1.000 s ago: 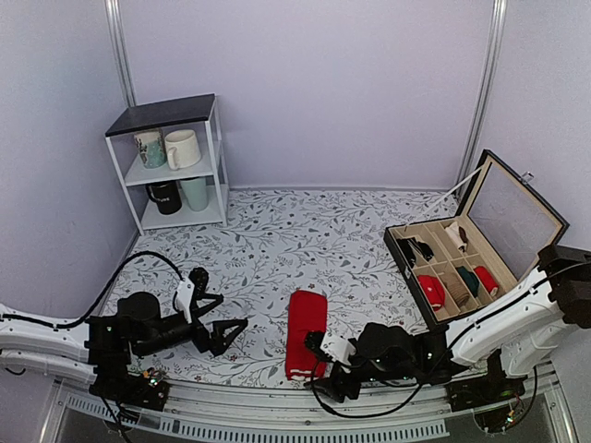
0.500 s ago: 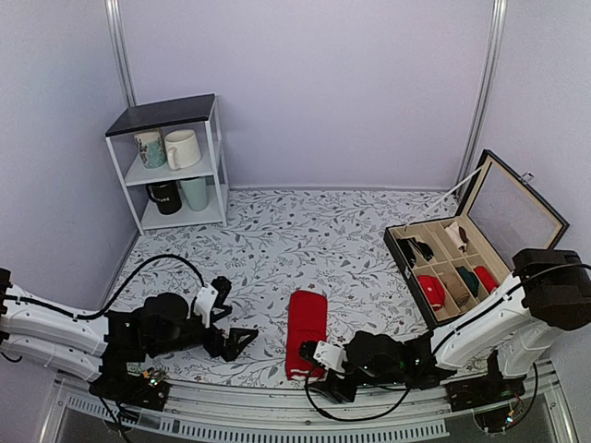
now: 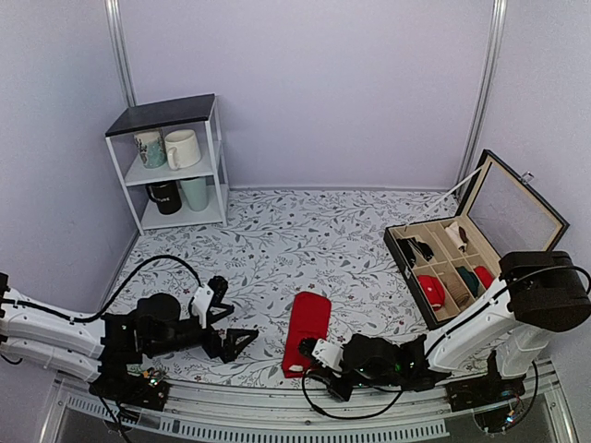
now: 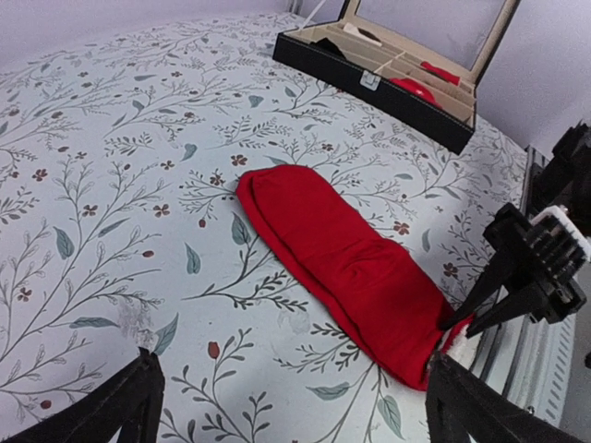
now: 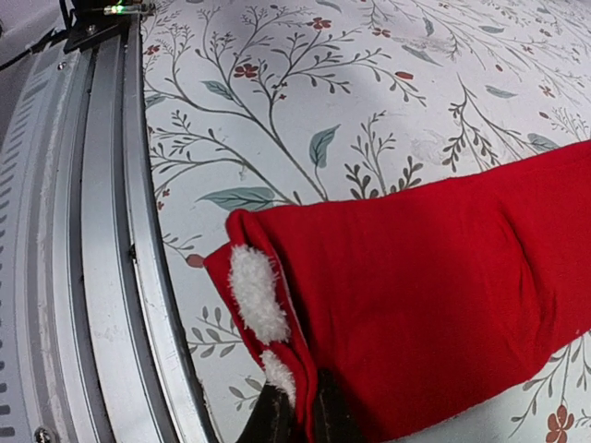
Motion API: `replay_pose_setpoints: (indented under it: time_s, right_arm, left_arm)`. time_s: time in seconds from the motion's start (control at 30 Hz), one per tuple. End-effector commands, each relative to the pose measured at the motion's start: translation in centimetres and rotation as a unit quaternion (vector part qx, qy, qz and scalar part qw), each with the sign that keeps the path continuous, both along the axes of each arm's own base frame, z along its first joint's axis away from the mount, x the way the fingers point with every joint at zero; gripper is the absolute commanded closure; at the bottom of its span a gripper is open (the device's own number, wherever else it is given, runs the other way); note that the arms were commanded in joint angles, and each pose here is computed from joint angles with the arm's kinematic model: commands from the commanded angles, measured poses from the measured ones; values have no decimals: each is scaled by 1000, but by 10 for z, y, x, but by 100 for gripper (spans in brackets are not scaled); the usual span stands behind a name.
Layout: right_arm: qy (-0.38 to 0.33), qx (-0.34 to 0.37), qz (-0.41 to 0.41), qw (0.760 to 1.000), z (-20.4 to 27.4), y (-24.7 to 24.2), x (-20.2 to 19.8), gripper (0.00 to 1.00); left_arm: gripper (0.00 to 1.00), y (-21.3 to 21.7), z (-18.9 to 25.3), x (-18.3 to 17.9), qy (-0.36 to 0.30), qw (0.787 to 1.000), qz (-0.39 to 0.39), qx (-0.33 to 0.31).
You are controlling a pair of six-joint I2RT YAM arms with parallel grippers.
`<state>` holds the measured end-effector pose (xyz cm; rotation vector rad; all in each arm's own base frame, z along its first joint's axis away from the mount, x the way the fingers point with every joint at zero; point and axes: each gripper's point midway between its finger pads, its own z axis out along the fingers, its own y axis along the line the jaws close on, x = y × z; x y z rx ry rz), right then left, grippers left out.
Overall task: Roll the socks
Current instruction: Roll a pair of socks at the center of the board.
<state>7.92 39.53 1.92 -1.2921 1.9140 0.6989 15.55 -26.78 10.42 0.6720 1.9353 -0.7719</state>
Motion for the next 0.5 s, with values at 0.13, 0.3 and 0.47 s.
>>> replay_pose_setpoints:
  time_s: [0.13, 0.3, 0.47]
  right_arm:
    - [163, -43, 1, 986, -33, -21, -19, 96]
    - [262, -48, -53, 963, -41, -36, -7, 97]
    - [304, -85, -90, 945, -53, -48, -1, 98]
  left_arm:
    - [1, -17, 24, -29, -71, 991, -113, -29]
    - [1, -31, 26, -50, -100, 976, -191, -33]
    - [0, -39, 19, -54, -103, 971, -214, -31]
